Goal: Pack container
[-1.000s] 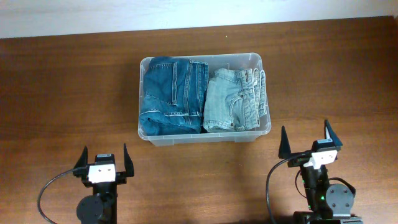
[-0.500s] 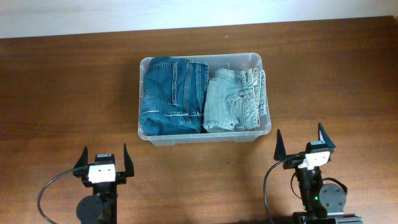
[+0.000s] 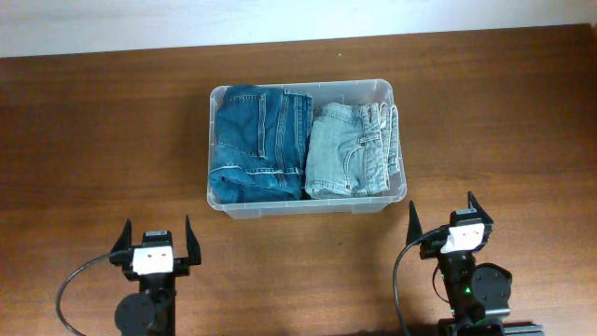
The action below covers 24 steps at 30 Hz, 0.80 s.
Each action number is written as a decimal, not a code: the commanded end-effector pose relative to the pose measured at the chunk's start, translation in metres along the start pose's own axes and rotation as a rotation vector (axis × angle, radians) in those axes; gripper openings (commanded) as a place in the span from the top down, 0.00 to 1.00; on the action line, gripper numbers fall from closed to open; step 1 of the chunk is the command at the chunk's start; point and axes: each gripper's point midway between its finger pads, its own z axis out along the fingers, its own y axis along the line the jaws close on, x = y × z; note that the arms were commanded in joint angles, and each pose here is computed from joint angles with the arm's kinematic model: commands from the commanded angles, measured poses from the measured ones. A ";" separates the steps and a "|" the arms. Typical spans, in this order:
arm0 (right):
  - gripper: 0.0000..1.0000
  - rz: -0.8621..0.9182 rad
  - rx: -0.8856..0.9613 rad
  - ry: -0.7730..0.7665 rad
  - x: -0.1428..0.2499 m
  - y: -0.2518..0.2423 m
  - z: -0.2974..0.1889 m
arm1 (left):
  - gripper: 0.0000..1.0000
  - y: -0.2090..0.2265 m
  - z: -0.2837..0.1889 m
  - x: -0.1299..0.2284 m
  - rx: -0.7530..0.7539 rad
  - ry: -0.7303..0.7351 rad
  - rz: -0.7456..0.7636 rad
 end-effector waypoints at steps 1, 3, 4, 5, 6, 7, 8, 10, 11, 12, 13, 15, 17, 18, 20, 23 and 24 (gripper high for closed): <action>0.02 0.007 -0.011 -0.001 0.001 0.003 0.000 | 0.00 0.000 0.000 0.001 -0.002 -0.002 0.002; 0.02 0.007 -0.011 0.000 0.001 0.003 0.000 | 0.00 0.000 0.000 0.001 -0.002 -0.002 0.002; 0.02 0.007 -0.011 0.000 0.001 0.003 0.000 | 0.00 0.000 0.000 0.001 -0.002 -0.002 0.002; 0.02 0.008 -0.012 -0.001 0.001 0.003 0.000 | 0.00 0.000 0.000 0.001 -0.002 -0.002 0.002; 0.02 0.008 -0.013 -0.001 0.001 0.003 0.000 | 0.00 0.000 0.000 0.001 -0.002 -0.002 0.002; 0.02 0.008 -0.016 -0.001 0.001 0.004 0.000 | 0.00 0.000 0.000 0.001 -0.002 -0.002 0.002; 0.02 0.008 -0.020 -0.002 0.001 0.004 0.000 | 0.00 0.000 0.000 0.001 -0.002 -0.002 0.002; 0.02 0.008 -0.026 -0.003 0.001 0.005 0.000 | 0.00 0.000 0.000 0.001 -0.002 -0.002 0.002; 0.02 0.008 -0.025 -0.004 0.001 0.005 0.000 | 0.00 0.000 0.000 0.001 -0.002 -0.002 0.002; 0.02 0.008 -0.025 -0.004 0.001 0.005 0.000 | 0.00 0.000 0.000 0.001 -0.002 -0.002 0.002; 0.02 0.008 -0.028 -0.004 0.001 0.005 0.000 | 0.00 0.000 0.000 0.001 -0.002 -0.002 0.002; 0.02 0.009 -0.045 -0.010 0.000 0.007 0.000 | 0.00 0.000 0.000 0.001 -0.002 -0.002 0.002; 0.02 0.010 -0.063 -0.014 -0.001 0.009 -0.001 | 0.00 0.000 0.000 0.001 -0.002 -0.002 0.002; 0.02 0.010 -0.068 -0.015 -0.002 0.010 -0.001 | 0.00 0.000 0.000 0.001 -0.002 -0.002 0.002; 0.02 0.009 -0.069 -0.015 -0.002 0.010 -0.001 | 0.00 0.000 0.000 0.001 -0.002 -0.002 0.002; 0.02 0.009 -0.068 -0.015 -0.002 0.010 -0.001 | 0.00 0.000 0.000 0.001 -0.002 -0.002 0.002; 0.02 0.010 -0.068 -0.015 -0.002 0.010 -0.001 | 0.00 0.000 0.000 0.001 -0.002 -0.002 0.002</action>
